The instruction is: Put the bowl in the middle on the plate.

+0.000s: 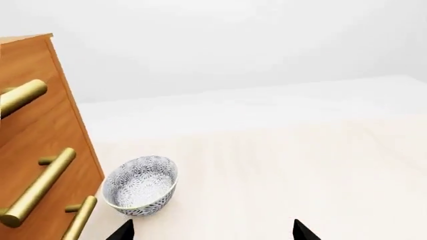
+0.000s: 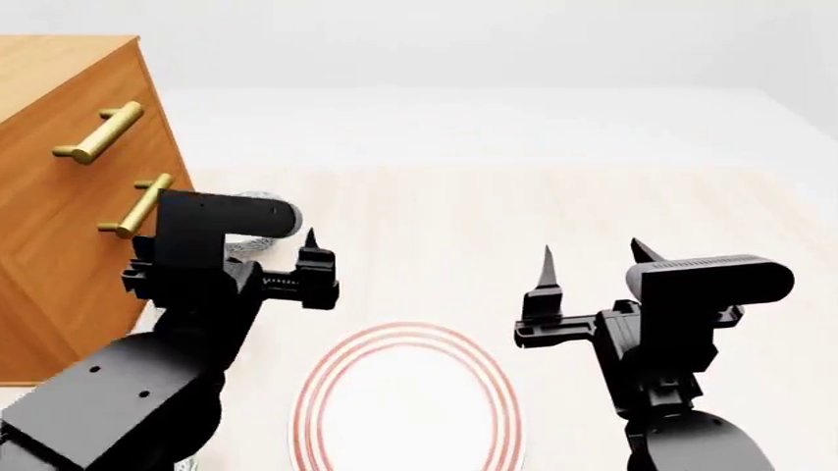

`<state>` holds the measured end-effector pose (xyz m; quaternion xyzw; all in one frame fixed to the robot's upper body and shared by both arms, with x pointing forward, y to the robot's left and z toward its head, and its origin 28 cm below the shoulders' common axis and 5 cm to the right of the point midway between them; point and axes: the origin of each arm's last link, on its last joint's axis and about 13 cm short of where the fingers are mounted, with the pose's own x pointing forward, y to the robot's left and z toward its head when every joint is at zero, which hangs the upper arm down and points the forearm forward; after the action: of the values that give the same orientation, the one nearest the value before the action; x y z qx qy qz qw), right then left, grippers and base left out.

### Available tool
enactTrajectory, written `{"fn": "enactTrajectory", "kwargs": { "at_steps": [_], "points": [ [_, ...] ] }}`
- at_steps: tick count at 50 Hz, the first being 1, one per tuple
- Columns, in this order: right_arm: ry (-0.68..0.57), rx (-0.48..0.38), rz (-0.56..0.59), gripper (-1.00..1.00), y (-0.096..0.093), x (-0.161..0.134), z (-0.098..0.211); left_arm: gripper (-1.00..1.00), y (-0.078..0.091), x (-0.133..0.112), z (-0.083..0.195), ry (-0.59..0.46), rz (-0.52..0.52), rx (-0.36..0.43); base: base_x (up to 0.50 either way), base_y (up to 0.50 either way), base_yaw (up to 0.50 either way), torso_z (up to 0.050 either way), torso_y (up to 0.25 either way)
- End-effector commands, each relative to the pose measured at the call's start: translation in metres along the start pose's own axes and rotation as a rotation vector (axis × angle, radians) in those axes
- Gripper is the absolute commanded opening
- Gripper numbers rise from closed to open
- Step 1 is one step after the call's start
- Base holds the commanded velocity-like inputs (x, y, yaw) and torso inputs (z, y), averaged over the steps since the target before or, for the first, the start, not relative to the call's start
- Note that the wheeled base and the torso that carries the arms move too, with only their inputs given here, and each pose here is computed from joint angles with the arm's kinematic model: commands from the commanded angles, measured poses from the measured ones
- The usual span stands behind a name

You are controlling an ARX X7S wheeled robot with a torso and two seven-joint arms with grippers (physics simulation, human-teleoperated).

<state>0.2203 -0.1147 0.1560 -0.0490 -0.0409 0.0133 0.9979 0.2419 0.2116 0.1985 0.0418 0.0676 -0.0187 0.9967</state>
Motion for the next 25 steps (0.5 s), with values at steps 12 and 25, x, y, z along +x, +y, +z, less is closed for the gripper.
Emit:
{"fn": "enactTrajectory", "kwargs": {
  "at_steps": [12,25],
  "points": [
    [0.021,0.004,0.019,1.0,0.002,0.003,-0.004,1.0,0.027,0.045,0.052,0.233,-0.004,0.074,0.0,0.0,0.0,0.0,0.0],
    [0.049,-0.001,0.03,1.0,0.003,0.008,-0.01,1.0,0.041,0.083,0.036,0.364,0.08,0.156,0.0,0.0,0.0,0.0,0.0]
  ]
}}
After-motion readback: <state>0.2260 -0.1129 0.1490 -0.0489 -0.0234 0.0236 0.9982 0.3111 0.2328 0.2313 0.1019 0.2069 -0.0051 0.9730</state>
